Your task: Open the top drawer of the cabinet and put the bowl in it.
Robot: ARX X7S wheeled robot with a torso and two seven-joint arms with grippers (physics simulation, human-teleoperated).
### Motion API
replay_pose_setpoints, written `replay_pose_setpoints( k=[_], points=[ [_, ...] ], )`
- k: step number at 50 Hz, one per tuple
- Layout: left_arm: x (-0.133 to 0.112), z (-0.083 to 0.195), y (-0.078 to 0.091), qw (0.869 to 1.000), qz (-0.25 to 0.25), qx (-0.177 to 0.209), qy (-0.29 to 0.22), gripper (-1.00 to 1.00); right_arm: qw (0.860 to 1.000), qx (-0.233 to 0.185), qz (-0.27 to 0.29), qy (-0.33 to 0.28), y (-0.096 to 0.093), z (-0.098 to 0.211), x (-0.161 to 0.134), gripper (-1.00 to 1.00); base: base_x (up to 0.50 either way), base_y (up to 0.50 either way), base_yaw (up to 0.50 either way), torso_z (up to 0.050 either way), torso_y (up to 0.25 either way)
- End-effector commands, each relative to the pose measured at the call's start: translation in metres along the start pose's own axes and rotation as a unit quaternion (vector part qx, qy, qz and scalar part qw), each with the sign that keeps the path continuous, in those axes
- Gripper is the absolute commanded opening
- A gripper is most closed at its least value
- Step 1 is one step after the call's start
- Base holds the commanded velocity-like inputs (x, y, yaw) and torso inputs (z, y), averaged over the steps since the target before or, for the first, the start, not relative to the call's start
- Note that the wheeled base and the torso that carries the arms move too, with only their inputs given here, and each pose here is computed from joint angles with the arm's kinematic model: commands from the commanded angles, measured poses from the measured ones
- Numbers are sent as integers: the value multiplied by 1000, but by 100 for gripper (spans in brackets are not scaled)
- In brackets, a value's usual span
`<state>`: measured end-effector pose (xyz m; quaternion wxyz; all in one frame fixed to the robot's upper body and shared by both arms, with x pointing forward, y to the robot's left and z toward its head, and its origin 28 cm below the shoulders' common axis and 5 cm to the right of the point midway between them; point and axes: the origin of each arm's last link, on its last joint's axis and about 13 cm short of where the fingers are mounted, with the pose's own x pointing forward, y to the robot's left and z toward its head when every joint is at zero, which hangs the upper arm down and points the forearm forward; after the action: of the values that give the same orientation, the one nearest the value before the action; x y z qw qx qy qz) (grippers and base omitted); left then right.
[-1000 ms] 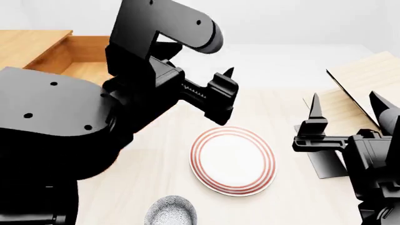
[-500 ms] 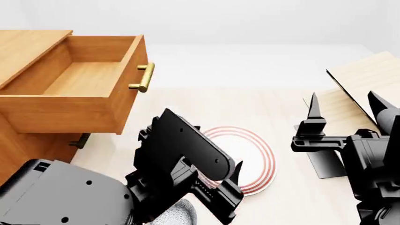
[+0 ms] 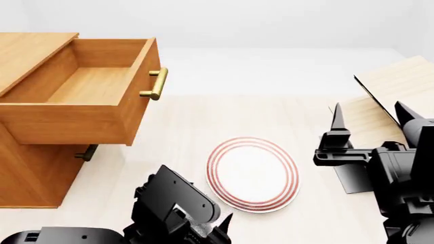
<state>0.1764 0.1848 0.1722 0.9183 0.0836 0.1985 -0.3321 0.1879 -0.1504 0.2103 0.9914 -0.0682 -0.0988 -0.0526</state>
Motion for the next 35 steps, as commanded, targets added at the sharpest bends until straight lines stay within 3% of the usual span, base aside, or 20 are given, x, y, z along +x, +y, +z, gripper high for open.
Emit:
replay_pose_setpoints(
  k=[1, 14, 35],
  points=[
    [-4, -20, 11, 999, 20, -37, 24, 100, 1000, -1, 1, 3, 1, -2, 1, 100, 0, 0, 0, 0, 0],
    [-8, -38, 21, 996, 46, -69, 41, 100, 1000, -1, 3, 6, 3, -5, 3, 100, 0, 0, 0, 0, 0],
    [-11, -41, 36, 992, 89, -71, 51, 100, 1000, 3, 5, 10, 3, -10, 4, 100, 0, 0, 0, 0, 0]
  ],
)
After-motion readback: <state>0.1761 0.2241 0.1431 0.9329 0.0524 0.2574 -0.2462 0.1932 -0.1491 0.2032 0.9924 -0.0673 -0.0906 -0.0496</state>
